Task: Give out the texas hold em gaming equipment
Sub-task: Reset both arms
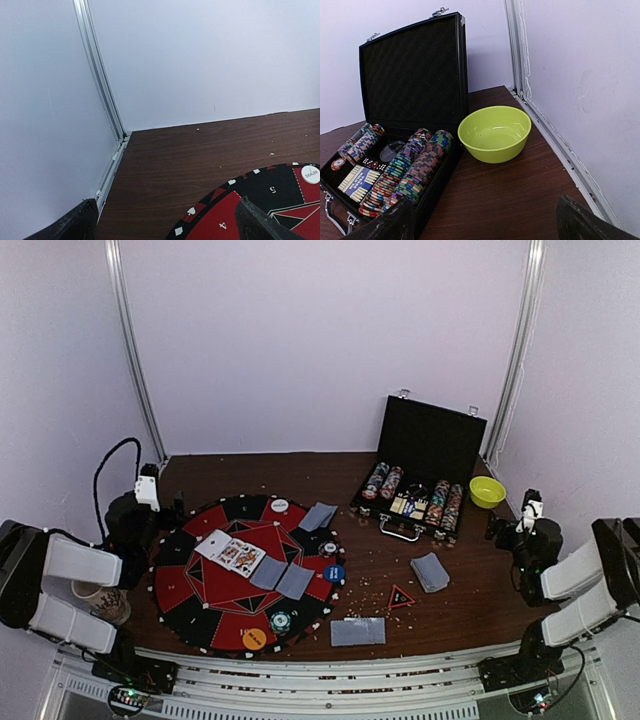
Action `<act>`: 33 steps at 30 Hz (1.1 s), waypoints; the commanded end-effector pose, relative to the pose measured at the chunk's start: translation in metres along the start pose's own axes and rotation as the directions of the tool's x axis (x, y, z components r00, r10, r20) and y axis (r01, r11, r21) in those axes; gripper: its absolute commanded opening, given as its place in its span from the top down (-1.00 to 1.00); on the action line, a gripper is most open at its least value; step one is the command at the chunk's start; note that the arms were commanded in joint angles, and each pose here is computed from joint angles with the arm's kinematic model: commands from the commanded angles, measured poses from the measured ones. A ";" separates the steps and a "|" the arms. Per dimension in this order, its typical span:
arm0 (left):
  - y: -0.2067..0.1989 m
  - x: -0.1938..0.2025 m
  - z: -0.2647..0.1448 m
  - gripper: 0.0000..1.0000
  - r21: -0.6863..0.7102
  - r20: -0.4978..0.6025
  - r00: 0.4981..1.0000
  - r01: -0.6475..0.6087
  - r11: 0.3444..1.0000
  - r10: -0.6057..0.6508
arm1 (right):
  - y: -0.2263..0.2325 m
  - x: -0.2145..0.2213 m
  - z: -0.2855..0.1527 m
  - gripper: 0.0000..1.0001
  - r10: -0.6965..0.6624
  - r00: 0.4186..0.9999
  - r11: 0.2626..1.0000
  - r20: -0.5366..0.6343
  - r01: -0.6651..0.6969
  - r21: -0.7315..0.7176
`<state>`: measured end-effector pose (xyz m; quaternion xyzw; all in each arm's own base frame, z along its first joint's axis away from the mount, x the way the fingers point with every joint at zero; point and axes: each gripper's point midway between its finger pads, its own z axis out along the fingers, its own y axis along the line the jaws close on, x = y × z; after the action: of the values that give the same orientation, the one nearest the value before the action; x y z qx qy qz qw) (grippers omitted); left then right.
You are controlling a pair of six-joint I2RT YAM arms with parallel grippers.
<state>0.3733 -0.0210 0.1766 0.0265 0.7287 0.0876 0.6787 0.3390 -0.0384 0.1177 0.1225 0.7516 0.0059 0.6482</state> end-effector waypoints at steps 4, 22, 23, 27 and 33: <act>0.001 -0.046 -0.004 -0.97 0.037 0.224 0.974 -0.027 0.999 0.018 | 0.029 -0.022 0.013 -1.00 -0.042 0.989 0.993 0.141 0.057 -0.104; 0.008 0.014 -0.019 -0.97 0.036 0.170 0.985 -0.028 0.999 0.022 | 0.039 -0.015 0.026 -1.00 -0.085 0.993 0.987 0.084 0.095 -0.126; 0.009 0.019 -0.018 -0.97 0.033 0.143 0.990 -0.023 0.999 0.018 | 0.039 -0.015 0.026 -1.00 -0.085 0.993 0.988 0.082 0.095 -0.126; 0.003 0.021 -0.008 -0.97 0.059 0.120 0.992 -0.041 0.997 0.034 | 0.039 -0.015 0.026 -1.00 -0.085 0.993 0.987 0.083 0.095 -0.126; 0.001 0.019 0.007 -0.97 0.076 0.100 0.994 -0.040 0.996 0.032 | 0.039 -0.014 0.027 -1.00 -0.086 0.993 0.988 0.079 0.095 -0.123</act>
<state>0.3707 -0.0158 0.1439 0.0660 0.7115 0.0737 0.6957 0.3714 -0.0089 0.1290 0.0508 0.7350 0.0214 0.6758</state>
